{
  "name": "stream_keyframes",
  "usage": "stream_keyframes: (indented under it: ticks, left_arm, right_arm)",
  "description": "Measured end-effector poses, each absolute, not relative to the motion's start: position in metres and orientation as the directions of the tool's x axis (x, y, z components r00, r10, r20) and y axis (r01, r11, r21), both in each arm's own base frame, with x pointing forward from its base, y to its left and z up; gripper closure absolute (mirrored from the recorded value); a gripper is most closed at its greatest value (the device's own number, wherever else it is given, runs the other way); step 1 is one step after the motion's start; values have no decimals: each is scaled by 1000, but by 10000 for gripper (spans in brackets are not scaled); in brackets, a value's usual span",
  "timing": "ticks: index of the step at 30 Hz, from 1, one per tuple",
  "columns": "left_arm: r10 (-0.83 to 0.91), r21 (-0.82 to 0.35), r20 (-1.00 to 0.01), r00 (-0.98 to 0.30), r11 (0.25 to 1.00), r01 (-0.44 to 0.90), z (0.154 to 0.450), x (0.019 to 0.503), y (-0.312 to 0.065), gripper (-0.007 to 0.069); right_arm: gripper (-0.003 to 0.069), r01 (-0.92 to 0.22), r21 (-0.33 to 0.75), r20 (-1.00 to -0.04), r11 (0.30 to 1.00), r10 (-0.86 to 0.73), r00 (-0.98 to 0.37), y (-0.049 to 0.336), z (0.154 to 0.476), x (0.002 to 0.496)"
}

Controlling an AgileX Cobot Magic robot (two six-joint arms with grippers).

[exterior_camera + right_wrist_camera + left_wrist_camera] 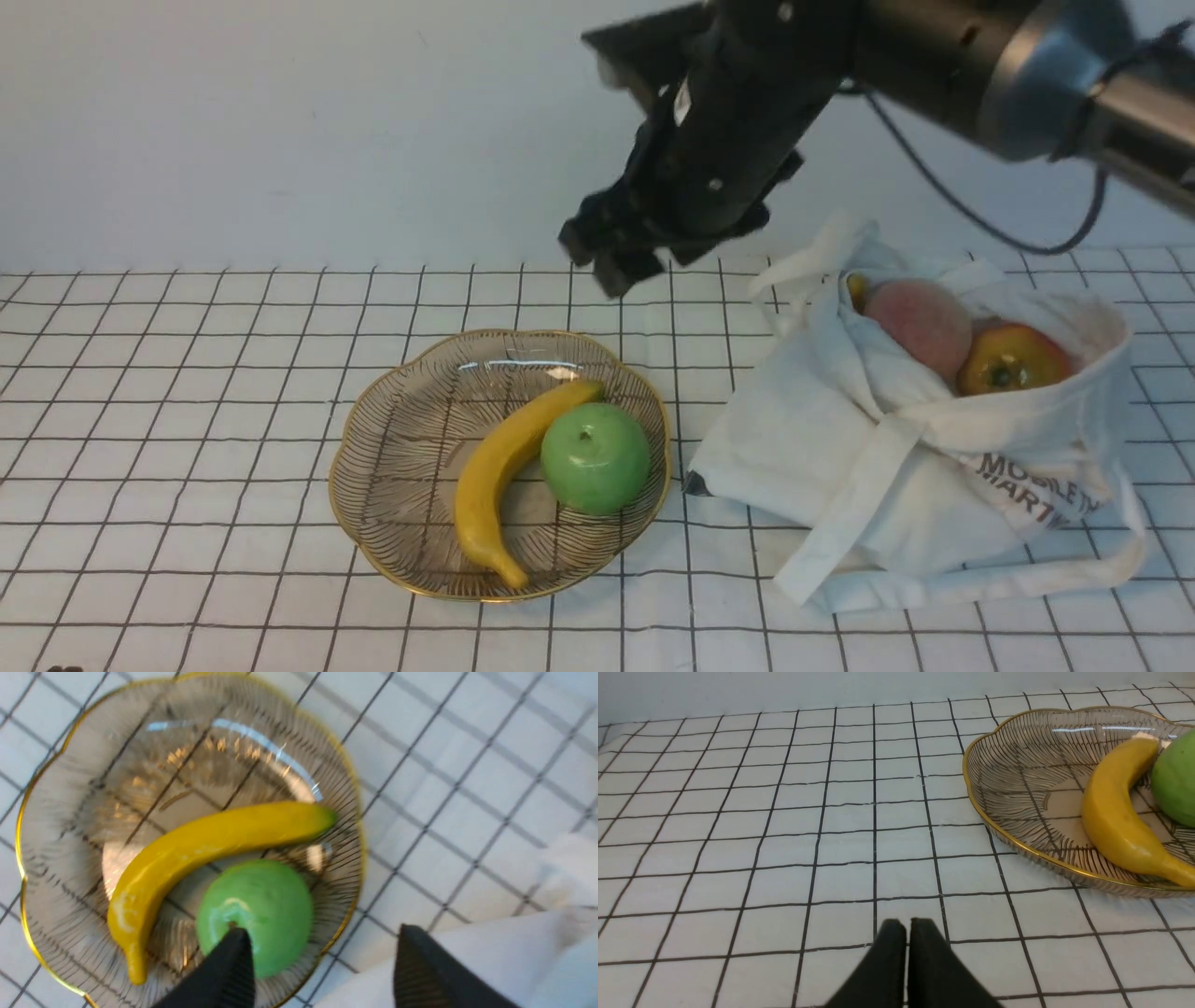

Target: Take the fruit out of the bag on the white checkered tablecloth and place them on the plate.

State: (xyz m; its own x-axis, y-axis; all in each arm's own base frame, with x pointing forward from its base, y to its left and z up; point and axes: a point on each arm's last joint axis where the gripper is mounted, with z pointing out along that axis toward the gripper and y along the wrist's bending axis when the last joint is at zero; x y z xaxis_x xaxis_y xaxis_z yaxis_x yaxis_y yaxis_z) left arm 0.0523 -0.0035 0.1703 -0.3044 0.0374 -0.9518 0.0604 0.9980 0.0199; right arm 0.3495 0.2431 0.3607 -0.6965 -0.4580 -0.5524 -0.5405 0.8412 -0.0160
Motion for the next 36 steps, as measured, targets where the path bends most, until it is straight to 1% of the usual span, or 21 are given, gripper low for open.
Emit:
stream_keyframes:
  ticks: [1, 2, 3, 5, 7, 9, 10, 13, 15, 18, 20, 21, 22, 23, 24, 25, 28, 30, 31, 33, 36]
  left_arm:
    - [37, 20, -952, -304, 998, 60, 170, 52, -3, 633]
    - [37, 20, -952, -304, 998, 60, 170, 52, -3, 633]
    - [37, 20, -952, -304, 998, 60, 170, 52, -3, 633]
    - [37, 20, -952, -304, 998, 60, 170, 52, -3, 633]
    - [37, 20, -952, -304, 998, 60, 170, 52, -3, 633]
    - [37, 20, -952, -304, 998, 60, 170, 52, -3, 633]
    - [37, 20, -952, -304, 998, 60, 170, 52, -3, 633]
    - [37, 20, -952, -304, 998, 60, 170, 52, -3, 633]
    - [37, 20, -952, -304, 998, 60, 170, 52, -3, 633]
    - [37, 20, -952, -304, 998, 60, 170, 52, -3, 633]
    - [37, 20, -952, -304, 998, 60, 170, 52, -3, 633]
    - [37, 20, -952, -304, 998, 60, 170, 52, -3, 633]
    - [37, 20, -952, -304, 998, 60, 170, 52, -3, 633]
    - [37, 20, -952, -304, 998, 60, 170, 52, -3, 633]
    - [37, 20, -952, -304, 998, 60, 170, 52, -3, 633]
    - [37, 20, -952, -304, 998, 60, 170, 52, -3, 633]
    - [37, 20, -952, -304, 998, 60, 170, 52, -3, 633]
    - [37, 20, -952, -304, 998, 60, 170, 52, -3, 633]
    - [37, 20, -952, -304, 998, 60, 170, 52, -3, 633]
    - [37, 20, -952, -304, 998, 60, 170, 52, -3, 633]
    - [37, 20, -952, -304, 998, 60, 170, 52, -3, 633]
  right_arm:
    - [405, -529, -33, -578, 848, -448, -682, 237, 375, 344]
    - [449, -519, -38, -605, 854, -433, -668, 230, 390, 337]
    - [536, -503, -49, -640, 863, -414, -647, 221, 409, 327]
    - [630, -468, -55, -726, 882, -357, -587, 196, 454, 298]
    - [648, -457, -53, -754, 888, -335, -564, 187, 469, 287]
    - [668, -426, -39, -829, 904, -268, -492, 154, 508, 244]
    - [670, -416, -35, -846, 908, -249, -472, 143, 517, 230]
    - [671, -381, -14, -887, 924, -187, -422, 105, 534, 180]
    - [671, -347, 12, -907, 938, -136, -398, 75, 534, 142]
    - [673, -314, 26, -913, 949, -105, -394, 45, 514, 105]
    - [673, -312, 28, -923, 950, -95, -373, 29, 486, 82]
    - [673, -319, 39, -939, 947, -74, -335, 21, 478, 70]
    - [673, -324, 48, -948, 945, -59, -313, 14, 456, 60]
    - [673, -327, 58, -955, 943, -44, -295, 12, 458, 56]
    - [673, -333, 94, -970, 938, 12, -242, 3, 435, 43]
    - [673, -332, 105, -973, 937, 27, -231, 1, 422, 40]
    - [673, -352, 202, -979, 914, 181, -90, -14, 389, 18]
    - [673, -377, 243, -963, 894, 268, 13, -23, 371, 6]
    - [673, -383, 251, -959, 889, 281, 25, -24, 372, 4]
    - [673, -402, 241, -945, 883, 309, 112, -27, 355, 0]
    - [673, -412, 222, -945, 884, 299, 131, -22, 346, 4]
